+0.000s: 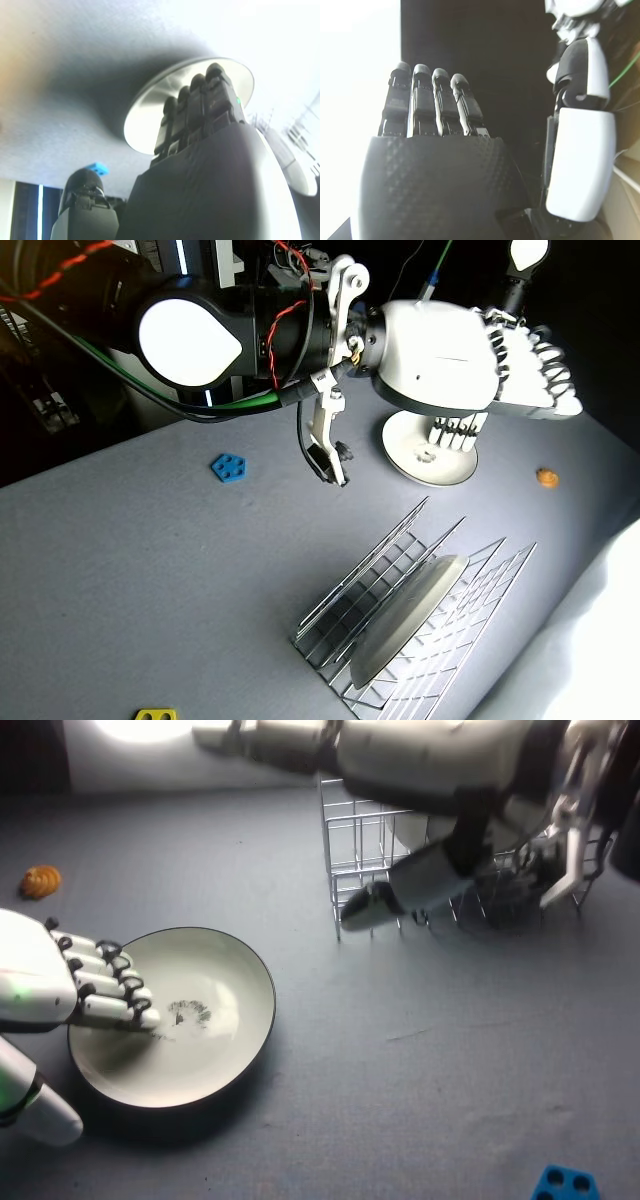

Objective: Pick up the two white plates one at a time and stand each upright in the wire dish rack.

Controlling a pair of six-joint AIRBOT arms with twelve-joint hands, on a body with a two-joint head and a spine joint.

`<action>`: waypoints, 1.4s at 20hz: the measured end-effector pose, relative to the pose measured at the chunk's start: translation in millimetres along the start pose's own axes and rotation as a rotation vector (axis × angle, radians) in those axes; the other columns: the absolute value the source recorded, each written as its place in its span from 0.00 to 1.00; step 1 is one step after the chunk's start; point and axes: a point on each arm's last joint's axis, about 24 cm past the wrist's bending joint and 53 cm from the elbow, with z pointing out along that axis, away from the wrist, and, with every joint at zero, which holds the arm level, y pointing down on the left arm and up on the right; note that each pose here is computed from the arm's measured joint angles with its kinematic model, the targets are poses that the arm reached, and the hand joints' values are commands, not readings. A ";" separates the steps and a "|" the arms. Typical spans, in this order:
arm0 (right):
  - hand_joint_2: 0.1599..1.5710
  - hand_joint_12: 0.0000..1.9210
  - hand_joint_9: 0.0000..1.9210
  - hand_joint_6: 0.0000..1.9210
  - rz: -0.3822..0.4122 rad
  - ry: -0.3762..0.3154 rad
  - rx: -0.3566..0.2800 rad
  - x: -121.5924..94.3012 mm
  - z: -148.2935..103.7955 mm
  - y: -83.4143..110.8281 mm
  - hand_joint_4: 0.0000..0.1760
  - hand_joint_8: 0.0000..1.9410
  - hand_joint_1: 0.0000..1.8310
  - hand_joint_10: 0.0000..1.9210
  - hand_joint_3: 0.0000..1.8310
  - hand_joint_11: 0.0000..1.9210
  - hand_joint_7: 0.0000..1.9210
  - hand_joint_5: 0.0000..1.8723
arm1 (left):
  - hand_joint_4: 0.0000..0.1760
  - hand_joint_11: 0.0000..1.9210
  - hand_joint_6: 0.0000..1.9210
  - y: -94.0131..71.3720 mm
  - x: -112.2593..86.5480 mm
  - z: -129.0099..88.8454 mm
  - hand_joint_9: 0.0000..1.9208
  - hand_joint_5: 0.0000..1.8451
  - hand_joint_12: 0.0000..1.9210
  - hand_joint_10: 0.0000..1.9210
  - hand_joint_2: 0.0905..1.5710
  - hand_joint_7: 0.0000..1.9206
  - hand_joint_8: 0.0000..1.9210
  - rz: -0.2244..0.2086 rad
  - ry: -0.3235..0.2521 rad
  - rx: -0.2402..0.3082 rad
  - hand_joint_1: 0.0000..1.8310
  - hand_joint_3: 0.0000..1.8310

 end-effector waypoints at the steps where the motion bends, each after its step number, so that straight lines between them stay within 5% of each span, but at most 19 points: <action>1: 0.52 0.00 0.00 0.00 0.010 0.018 0.004 10.0 1.2 -1.4 0.00 0.00 0.62 0.00 0.00 0.00 0.00 0.00 | 0.00 0.00 0.00 0.0 -3.1 -0.2 0.00 0.01 0.00 0.00 0.65 0.01 0.00 0.003 -0.009 -0.001 0.00 0.00; 7: 0.51 0.01 0.00 0.00 -0.070 0.094 -0.001 51.4 1.8 2.5 0.00 0.00 0.57 0.00 0.00 0.01 0.00 0.00 | 0.00 0.00 0.00 -0.1 -7.1 -0.6 0.00 0.01 0.00 0.00 0.65 0.01 0.00 0.017 -0.019 -0.002 0.00 0.00; 8: 0.50 0.11 0.00 0.00 -0.079 0.089 -0.008 50.7 1.9 4.7 0.00 0.00 0.57 0.00 0.01 0.00 0.00 0.00 | 0.00 0.00 0.00 0.2 -7.4 -0.8 0.00 0.01 0.00 0.00 0.65 0.01 0.01 0.017 -0.020 -0.003 0.00 0.00; 14: 0.51 0.05 0.00 0.00 -0.058 0.098 0.016 56.2 -2.9 -3.8 0.00 0.00 0.59 0.00 0.00 0.00 0.00 0.00 | 0.00 0.00 0.00 5.3 -8.2 -7.1 0.00 0.01 0.00 0.00 0.64 0.01 0.00 -0.064 -0.008 0.014 0.00 0.00; 16: 0.52 0.13 0.00 0.00 -0.055 0.098 0.017 55.8 -4.0 -3.2 0.00 0.00 0.58 0.00 0.00 0.00 0.00 0.00 | 0.00 0.00 0.00 6.6 -6.1 -11.6 0.01 0.01 0.00 0.00 0.64 0.02 0.00 -0.085 -0.001 0.018 0.00 0.00; 20: 0.52 0.05 0.00 0.00 -0.063 0.107 0.010 61.1 -4.8 -0.1 0.00 0.00 0.59 0.00 0.00 0.00 0.00 0.00 | 0.00 0.00 0.00 8.4 0.9 -23.6 0.00 0.01 0.00 0.00 0.65 0.01 0.00 -0.095 0.013 0.014 0.00 0.00; 28: 0.52 0.05 0.00 0.00 -0.080 0.118 0.003 67.3 -6.0 3.2 0.00 0.00 0.58 0.00 0.00 0.00 0.00 0.00 | 0.00 0.00 0.00 17.9 8.7 -38.6 0.00 0.01 0.00 0.00 0.65 0.00 0.00 -0.097 0.020 -0.024 0.00 0.00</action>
